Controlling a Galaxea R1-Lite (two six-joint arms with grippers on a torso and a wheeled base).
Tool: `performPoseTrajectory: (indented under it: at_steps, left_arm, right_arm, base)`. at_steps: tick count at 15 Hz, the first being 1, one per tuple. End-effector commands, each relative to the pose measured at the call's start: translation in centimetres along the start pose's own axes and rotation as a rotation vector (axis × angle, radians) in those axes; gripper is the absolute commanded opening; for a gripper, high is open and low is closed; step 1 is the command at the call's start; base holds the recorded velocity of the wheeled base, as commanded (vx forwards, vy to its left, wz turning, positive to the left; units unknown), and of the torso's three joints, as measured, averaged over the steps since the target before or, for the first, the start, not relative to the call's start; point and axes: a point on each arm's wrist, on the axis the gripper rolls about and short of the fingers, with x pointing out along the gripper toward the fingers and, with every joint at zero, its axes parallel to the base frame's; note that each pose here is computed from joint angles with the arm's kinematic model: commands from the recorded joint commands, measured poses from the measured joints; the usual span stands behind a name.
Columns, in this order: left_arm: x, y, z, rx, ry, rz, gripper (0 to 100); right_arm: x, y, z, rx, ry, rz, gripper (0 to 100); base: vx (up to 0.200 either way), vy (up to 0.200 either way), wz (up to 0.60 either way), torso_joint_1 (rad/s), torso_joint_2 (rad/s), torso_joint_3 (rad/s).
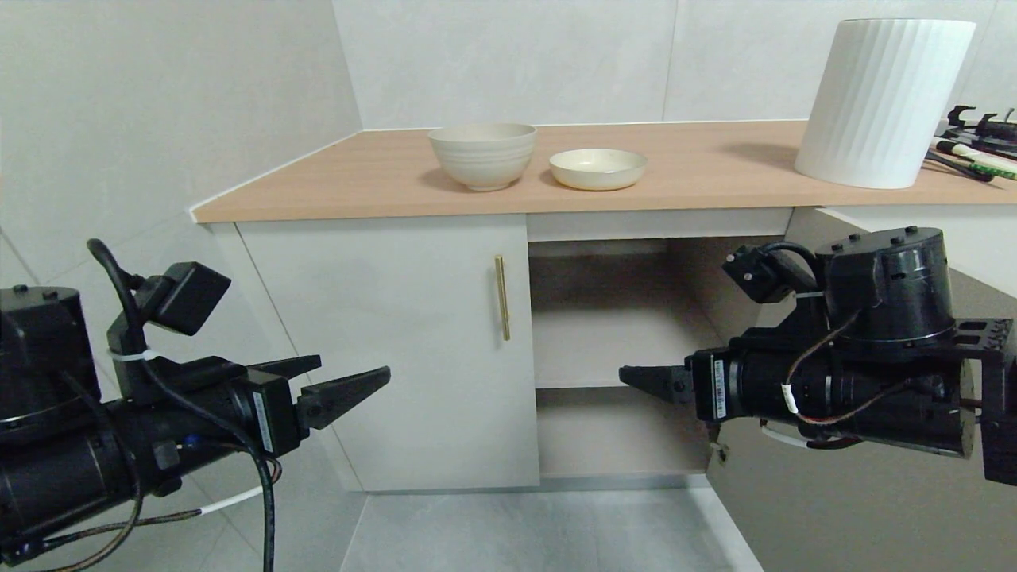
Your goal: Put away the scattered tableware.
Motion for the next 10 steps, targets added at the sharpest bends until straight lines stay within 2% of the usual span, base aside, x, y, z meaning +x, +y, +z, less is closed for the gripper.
performPoseTrajectory:
  at_steps: [1,10]
  left_arm:
    - [-0.15,0.11,0.16,-0.002,-0.009,0.007,100]
    - [-0.17,0.35,0.22,-0.005,-0.01,0.017,100]
  right_arm:
    - [-0.03,0.04,-0.06,-0.001,0.002,0.002,100]
    - [0.04,0.32,-0.46,-0.006,0.02,0.01,100]
  base:
    - [0.0,0.0,0.0,0.0,0.0,0.0]
    - [0.2,0.0,0.0,0.004,0.0,0.003]
